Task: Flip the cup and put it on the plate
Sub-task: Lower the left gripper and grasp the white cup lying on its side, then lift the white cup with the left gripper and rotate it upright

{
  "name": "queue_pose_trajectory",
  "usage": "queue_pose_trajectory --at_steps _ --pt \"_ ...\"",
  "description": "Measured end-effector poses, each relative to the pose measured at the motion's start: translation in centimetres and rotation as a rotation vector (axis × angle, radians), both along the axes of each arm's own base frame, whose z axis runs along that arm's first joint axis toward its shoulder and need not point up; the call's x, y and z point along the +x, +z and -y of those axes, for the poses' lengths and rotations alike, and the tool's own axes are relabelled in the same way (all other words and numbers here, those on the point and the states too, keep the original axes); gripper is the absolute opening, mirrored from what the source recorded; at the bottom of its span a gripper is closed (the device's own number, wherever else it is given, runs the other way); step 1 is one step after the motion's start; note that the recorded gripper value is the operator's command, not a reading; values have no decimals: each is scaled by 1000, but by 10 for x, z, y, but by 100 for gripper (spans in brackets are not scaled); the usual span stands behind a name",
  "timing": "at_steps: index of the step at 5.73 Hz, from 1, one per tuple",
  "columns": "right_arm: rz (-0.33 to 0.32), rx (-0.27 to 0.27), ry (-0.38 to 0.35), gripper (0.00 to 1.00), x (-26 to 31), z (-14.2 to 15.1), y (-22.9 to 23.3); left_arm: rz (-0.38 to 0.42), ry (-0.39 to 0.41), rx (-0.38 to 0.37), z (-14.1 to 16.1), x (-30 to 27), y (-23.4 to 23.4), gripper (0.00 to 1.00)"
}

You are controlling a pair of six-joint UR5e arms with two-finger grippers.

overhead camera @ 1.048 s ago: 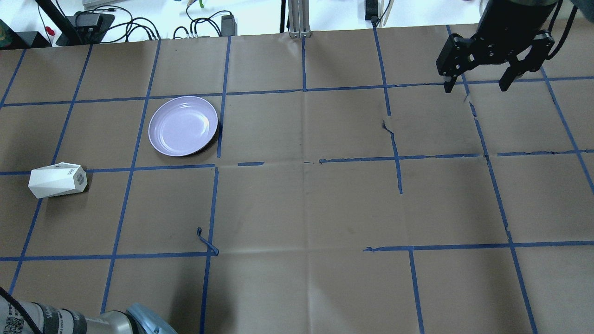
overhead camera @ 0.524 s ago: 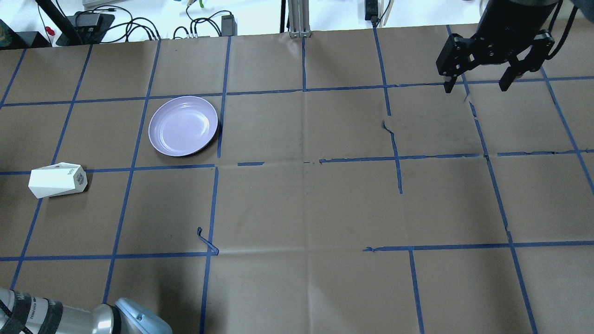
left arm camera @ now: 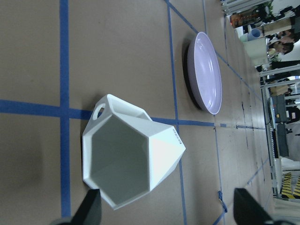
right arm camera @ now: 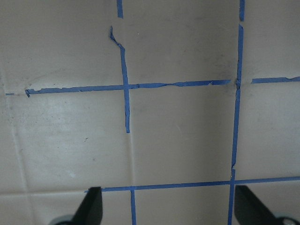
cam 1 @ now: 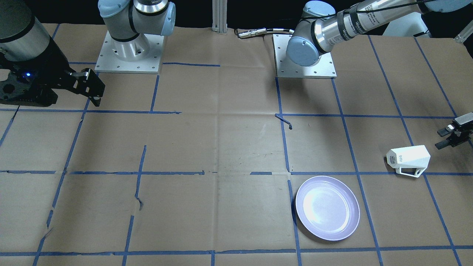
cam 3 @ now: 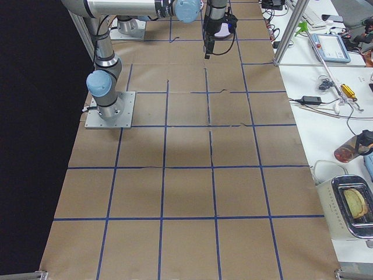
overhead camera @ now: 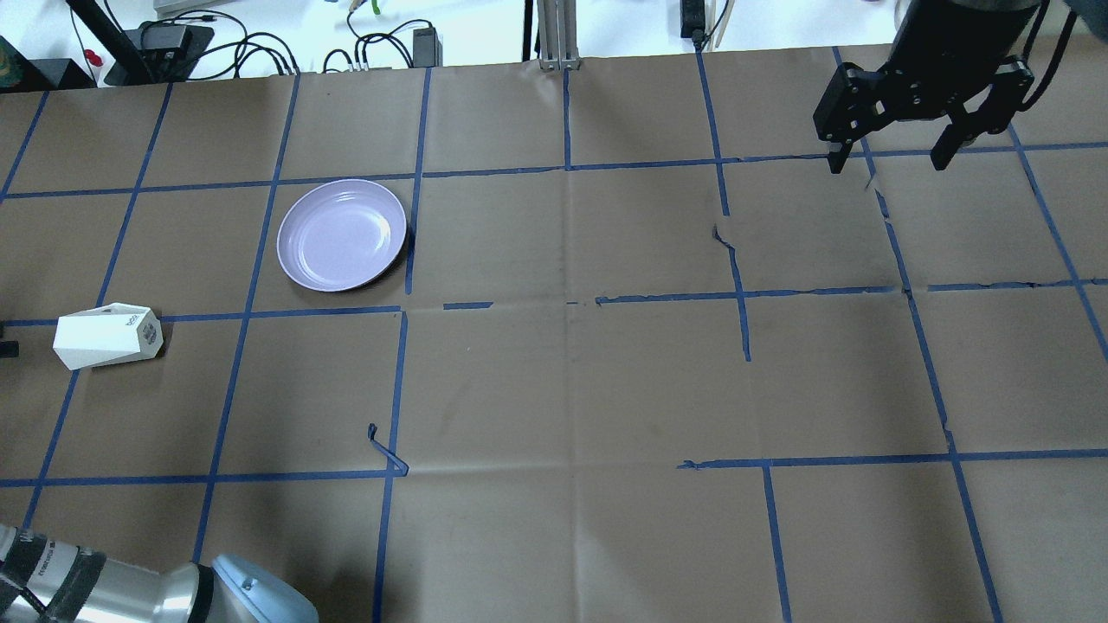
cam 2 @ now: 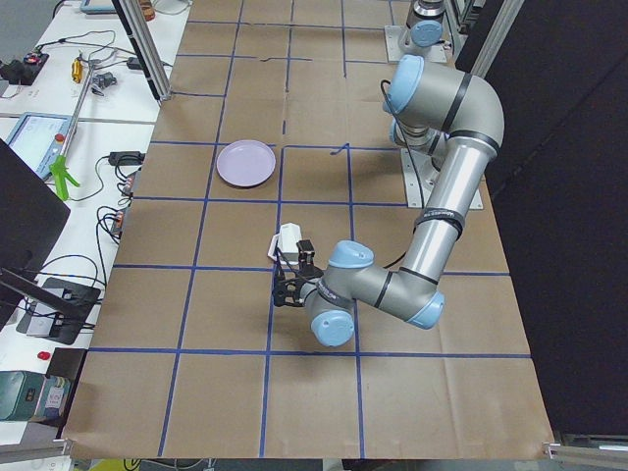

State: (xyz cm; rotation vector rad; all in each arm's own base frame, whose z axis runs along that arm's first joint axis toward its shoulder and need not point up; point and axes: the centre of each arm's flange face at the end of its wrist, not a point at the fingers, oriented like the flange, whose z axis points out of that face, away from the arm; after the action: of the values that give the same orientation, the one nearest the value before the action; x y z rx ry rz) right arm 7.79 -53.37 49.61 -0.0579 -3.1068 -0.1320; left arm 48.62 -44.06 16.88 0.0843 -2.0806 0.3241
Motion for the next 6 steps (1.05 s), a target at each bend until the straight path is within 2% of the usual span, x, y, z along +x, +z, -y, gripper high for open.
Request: queue_pose_trajectory --at_steps 3,5,6 --pt "0 0 0 100 0 0 0 -128 1 4 14 -22 -37 99" --pt "0 0 0 100 0 0 0 -153 -32 23 24 -41 -41 98" --pt "0 0 0 100 0 0 0 -161 -8 11 28 -42 -41 63"
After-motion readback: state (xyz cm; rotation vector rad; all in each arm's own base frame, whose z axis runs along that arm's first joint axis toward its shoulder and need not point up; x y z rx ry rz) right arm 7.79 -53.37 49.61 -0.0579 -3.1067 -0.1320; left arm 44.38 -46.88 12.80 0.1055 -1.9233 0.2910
